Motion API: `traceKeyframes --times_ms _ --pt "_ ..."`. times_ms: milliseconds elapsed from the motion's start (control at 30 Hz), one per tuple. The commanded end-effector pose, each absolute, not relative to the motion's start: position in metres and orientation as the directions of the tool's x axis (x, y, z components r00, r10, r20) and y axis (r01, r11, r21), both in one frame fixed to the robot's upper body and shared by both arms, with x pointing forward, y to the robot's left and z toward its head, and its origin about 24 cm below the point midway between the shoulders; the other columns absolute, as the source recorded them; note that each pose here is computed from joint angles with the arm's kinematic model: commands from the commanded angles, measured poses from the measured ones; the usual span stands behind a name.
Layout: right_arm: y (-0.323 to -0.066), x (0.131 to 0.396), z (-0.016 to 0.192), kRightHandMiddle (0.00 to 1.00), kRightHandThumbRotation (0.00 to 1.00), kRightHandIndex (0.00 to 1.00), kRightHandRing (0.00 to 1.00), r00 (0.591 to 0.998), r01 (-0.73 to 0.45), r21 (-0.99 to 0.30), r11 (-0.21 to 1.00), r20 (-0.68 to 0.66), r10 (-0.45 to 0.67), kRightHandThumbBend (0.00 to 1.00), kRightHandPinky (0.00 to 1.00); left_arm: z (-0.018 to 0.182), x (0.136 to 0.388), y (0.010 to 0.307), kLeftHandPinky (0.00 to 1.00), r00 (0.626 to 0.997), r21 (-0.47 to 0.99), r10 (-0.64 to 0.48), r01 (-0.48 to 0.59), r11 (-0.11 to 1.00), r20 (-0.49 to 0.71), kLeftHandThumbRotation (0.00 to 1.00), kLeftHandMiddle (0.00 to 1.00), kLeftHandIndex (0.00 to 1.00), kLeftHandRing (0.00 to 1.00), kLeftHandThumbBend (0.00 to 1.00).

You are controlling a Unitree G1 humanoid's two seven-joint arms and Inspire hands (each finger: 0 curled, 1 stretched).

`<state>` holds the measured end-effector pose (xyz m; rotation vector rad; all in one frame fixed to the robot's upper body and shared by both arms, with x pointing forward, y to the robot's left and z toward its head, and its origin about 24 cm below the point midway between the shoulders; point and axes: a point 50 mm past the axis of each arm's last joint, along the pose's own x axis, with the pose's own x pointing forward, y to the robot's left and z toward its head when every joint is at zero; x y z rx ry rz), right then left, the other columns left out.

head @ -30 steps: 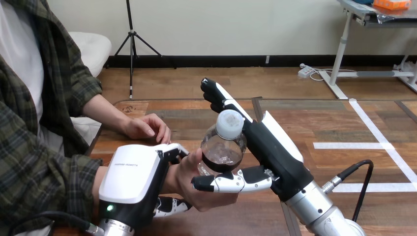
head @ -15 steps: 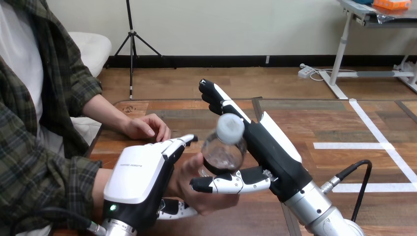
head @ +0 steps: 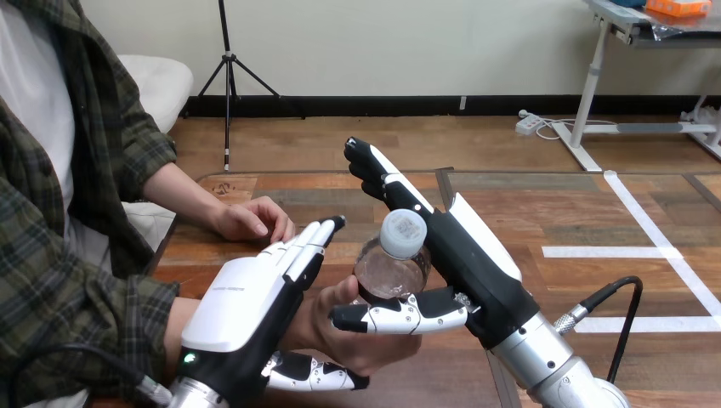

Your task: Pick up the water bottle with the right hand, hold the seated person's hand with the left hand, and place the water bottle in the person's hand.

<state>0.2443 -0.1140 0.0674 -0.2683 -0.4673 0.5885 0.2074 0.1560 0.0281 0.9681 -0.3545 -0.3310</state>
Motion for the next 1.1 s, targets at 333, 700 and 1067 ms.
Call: traceKeyframes --times_ms 333,700,1067 --pt "-0.1076 0.2532 0.087 1.0 0.26 1.0 1.0 0.688 -0.447 -0.396 0.802 0.421 0.591 0.82 1.0 0.0462 0.217 0.1456 1.0 0.803 0.694 -0.519 0.196 0.692 0.291 0.39 1.0 1.0 1.0 1.0" --pt "-0.109 0.2521 0.0858 1.0 0.24 1.0 1.0 0.694 -0.445 -0.362 0.819 0.44 0.571 0.82 1.0 0.0497 0.2142 0.1433 1.0 0.747 0.509 -0.564 0.352 0.785 0.353 0.36 1.0 1.0 1.0 1.0" --pt "-0.1123 0.2502 0.0838 1.0 0.22 1.0 1.0 0.714 -0.438 -0.308 0.844 0.452 0.535 0.82 1.0 0.0537 0.2097 0.1381 1.0 0.714 0.305 -0.58 0.494 0.814 0.392 0.3 1.0 1.0 1.0 1.0"
